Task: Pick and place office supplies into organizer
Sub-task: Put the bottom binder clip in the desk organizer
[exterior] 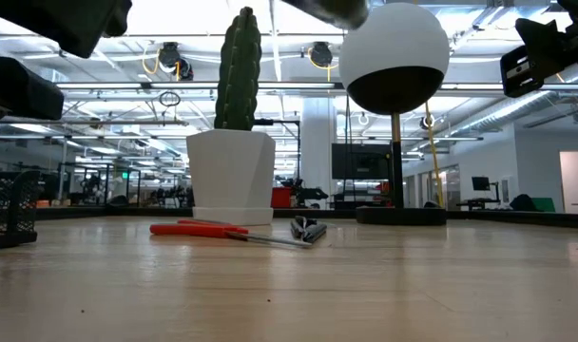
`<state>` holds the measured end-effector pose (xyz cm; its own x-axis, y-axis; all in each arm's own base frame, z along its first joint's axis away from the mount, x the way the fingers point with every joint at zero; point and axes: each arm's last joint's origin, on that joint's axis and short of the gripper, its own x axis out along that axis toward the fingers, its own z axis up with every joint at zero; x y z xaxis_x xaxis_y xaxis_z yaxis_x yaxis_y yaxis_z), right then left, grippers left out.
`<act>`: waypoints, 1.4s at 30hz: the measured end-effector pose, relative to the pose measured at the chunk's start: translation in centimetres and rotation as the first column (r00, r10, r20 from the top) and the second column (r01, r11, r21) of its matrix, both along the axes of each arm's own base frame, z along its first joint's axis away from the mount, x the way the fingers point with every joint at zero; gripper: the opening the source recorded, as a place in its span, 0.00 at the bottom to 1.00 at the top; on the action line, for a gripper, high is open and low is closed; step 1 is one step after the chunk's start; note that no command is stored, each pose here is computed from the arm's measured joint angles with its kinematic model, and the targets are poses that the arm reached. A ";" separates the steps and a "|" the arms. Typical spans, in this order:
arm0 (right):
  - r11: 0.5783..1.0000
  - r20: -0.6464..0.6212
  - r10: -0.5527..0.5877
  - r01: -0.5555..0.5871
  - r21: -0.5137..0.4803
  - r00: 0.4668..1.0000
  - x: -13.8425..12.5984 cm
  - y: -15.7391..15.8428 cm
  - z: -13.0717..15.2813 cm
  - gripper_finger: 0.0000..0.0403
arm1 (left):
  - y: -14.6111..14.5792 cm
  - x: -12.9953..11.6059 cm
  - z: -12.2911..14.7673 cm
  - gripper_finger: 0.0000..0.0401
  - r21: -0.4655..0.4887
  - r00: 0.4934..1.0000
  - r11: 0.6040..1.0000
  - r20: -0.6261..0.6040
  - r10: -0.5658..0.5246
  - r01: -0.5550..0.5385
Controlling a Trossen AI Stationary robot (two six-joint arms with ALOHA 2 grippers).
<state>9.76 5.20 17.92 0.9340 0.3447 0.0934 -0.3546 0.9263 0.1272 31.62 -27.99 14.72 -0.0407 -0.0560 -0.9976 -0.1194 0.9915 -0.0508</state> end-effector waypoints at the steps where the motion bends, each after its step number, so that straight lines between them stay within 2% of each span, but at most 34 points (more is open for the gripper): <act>1: 1.000 0.000 0.000 0.000 0.000 1.000 0.0 0.0 0.0 0.38 | 0.0 0.0 0.0 0.43 -0.001 1.000 1.000 -0.002 0.001 -0.001; 3: 1.000 0.000 -0.001 0.001 0.000 1.000 0.0 0.0 0.0 0.38 | 0.0 0.0 0.1 0.43 -0.003 1.000 1.000 -0.006 0.002 -0.002; 6: 1.000 0.000 0.000 0.000 0.000 1.000 0.0 0.0 0.0 0.38 | 0.1 -0.2 0.3 0.39 -0.001 1.000 1.000 -0.009 0.008 -0.008; 8: 1.000 0.000 0.000 0.000 0.000 1.000 0.0 0.0 0.0 0.38 | 0.2 -0.2 0.9 0.36 -0.012 1.000 1.000 0.003 0.008 -0.008; 12: 1.000 0.000 0.000 0.000 0.000 1.000 0.0 0.0 0.0 0.38 | 0.4 -0.4 2.5 0.36 -0.032 0.999 0.999 0.035 0.013 -0.012; 18: 1.000 0.000 -0.001 0.001 0.001 1.000 0.0 0.0 0.0 0.38 | 0.5 -1.7 4.3 0.45 -0.017 0.999 0.999 0.006 0.046 -0.046; 20: 1.000 0.000 0.000 0.000 0.000 1.000 0.0 0.0 0.0 0.38 | 0.6 -2.5 4.9 0.45 0.005 0.998 0.998 -0.022 0.059 -0.059; 27: 1.000 0.000 0.000 0.000 0.000 1.000 0.0 0.0 0.0 0.38 | 0.8 -4.6 6.6 0.29 0.054 0.990 0.994 -0.098 0.098 -0.093; 32: 1.000 0.000 0.000 0.000 0.000 1.000 0.0 0.0 0.0 0.38 | 0.9 -4.3 6.7 0.22 0.042 0.986 0.989 -0.086 0.144 -0.141; 35: 1.000 0.001 0.000 0.000 0.000 1.000 0.0 0.0 0.0 0.38 | 1.1 -3.2 6.4 0.26 0.004 0.989 0.991 -0.056 0.137 -0.137; 38: 1.000 0.000 0.000 0.000 0.000 1.000 0.0 0.0 0.0 0.38 | 1.1 -2.3 5.8 0.34 -0.024 0.995 0.995 -0.028 0.101 -0.101; 42: 1.000 0.000 0.000 0.000 0.000 1.000 0.0 0.0 0.0 0.38 | 1.1 -1.6 4.2 0.46 -0.040 0.995 0.996 -0.067 0.074 -0.077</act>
